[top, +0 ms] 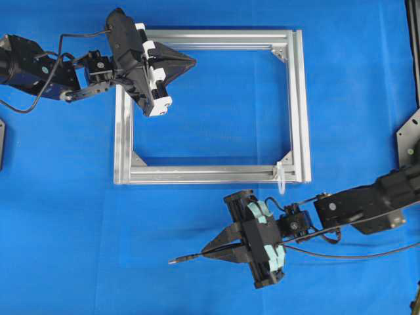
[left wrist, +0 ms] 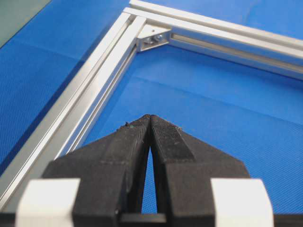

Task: Insert the wire through the string loop located on the right side.
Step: 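Close the right gripper on the cable near the USB plug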

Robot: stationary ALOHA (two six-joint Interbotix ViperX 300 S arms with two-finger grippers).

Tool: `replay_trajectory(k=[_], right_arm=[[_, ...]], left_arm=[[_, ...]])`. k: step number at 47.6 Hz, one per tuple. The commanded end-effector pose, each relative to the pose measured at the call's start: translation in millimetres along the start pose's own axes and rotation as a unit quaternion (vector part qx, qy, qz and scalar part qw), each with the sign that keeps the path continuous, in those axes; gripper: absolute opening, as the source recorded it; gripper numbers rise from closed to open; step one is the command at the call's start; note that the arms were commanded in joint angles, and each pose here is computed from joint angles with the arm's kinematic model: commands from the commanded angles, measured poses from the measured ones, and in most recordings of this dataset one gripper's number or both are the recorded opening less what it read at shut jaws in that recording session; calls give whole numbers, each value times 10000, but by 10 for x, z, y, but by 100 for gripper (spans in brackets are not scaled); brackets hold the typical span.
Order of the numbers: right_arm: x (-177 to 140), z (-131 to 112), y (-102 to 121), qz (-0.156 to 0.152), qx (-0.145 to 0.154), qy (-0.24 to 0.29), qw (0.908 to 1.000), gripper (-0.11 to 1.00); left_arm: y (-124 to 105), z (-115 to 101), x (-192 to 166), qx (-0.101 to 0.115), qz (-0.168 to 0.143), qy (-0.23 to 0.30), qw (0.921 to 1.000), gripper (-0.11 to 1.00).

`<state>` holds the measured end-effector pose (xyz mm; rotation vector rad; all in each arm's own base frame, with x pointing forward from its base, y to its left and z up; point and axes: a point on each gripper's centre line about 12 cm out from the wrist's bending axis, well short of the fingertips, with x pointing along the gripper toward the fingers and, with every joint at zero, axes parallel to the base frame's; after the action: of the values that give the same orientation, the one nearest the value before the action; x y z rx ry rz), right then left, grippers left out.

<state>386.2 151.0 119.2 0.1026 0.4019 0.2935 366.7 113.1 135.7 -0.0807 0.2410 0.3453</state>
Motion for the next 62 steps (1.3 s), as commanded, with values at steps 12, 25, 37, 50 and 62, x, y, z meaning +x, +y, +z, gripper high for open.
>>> replay_trajectory(k=[12, 25, 37, 50, 62], right_arm=[[-82, 287, 36, 39, 16, -203, 9998, -4], [-82, 286, 30, 31, 19, -197, 9998, -4], [-82, 285, 38, 45, 3, -195, 9998, -4], [-82, 284, 31, 37, 5, -189, 9998, -4], [-82, 284, 31, 37, 5, -189, 9998, -4]], left_arm=[[1, 178, -11, -6, -8, -261, 9997, 0], [1, 178, -11, -6, -8, -261, 9997, 0], [1, 178, -11, -6, -8, -261, 9997, 0], [3, 173, -14, -11, -2, -253, 9997, 0], [1, 173, -14, -6, -7, -253, 9997, 0]])
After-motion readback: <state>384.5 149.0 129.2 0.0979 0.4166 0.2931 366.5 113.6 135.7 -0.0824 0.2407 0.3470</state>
